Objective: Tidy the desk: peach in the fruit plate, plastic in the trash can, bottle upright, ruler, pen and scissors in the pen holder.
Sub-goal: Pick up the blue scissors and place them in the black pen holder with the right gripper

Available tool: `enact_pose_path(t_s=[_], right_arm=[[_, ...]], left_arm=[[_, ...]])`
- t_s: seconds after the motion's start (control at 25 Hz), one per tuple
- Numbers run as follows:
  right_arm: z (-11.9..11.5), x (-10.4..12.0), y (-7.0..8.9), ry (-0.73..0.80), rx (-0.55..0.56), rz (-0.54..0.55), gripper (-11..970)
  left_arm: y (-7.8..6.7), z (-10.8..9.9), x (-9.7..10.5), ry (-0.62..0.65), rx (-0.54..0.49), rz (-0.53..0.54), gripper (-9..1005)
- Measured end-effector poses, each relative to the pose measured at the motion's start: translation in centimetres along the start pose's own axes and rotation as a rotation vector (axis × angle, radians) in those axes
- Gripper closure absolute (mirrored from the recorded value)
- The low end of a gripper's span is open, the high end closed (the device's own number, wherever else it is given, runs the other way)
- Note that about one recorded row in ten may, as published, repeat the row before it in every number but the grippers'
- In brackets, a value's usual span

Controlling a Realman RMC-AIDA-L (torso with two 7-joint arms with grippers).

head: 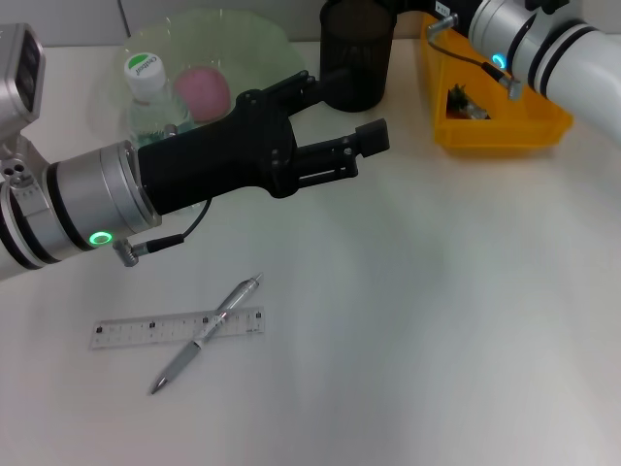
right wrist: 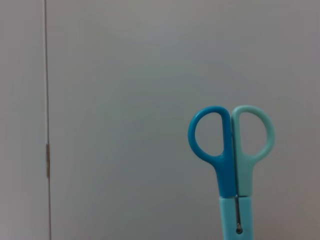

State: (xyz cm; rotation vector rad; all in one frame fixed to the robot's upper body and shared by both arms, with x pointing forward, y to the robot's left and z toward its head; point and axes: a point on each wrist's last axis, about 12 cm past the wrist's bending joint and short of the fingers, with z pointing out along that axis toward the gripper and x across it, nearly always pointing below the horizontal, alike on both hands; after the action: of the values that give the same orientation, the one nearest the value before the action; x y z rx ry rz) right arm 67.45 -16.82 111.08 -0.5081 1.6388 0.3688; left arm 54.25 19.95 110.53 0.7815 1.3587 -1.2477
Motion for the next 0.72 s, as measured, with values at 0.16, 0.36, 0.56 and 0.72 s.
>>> enact_pose_path(t_s=[0.16, 0.36, 0.56, 0.72], right_arm=[[0.15, -0.06, 0.02, 0.008, 0.002, -0.005, 753], [0.19, -0.1, -0.04, 0.01, 0.006, -0.007, 749], [0.17, -0.1, -0.09, 0.01, 0.007, -0.007, 714], [0.09, -0.04, -0.15, 0.009, 0.008, -0.006, 702]], left_arm=[[-0.01, 0.01, 0.01, 0.0, 0.0, 0.0, 133], [-0.01, 0.02, 0.0, 0.0, 0.0, 0.0, 133], [0.04, 0.16, -0.09, 0.0, 0.003, 0.002, 133], [0.06, 0.2, -0.12, 0.0, 0.004, 0.003, 133]])
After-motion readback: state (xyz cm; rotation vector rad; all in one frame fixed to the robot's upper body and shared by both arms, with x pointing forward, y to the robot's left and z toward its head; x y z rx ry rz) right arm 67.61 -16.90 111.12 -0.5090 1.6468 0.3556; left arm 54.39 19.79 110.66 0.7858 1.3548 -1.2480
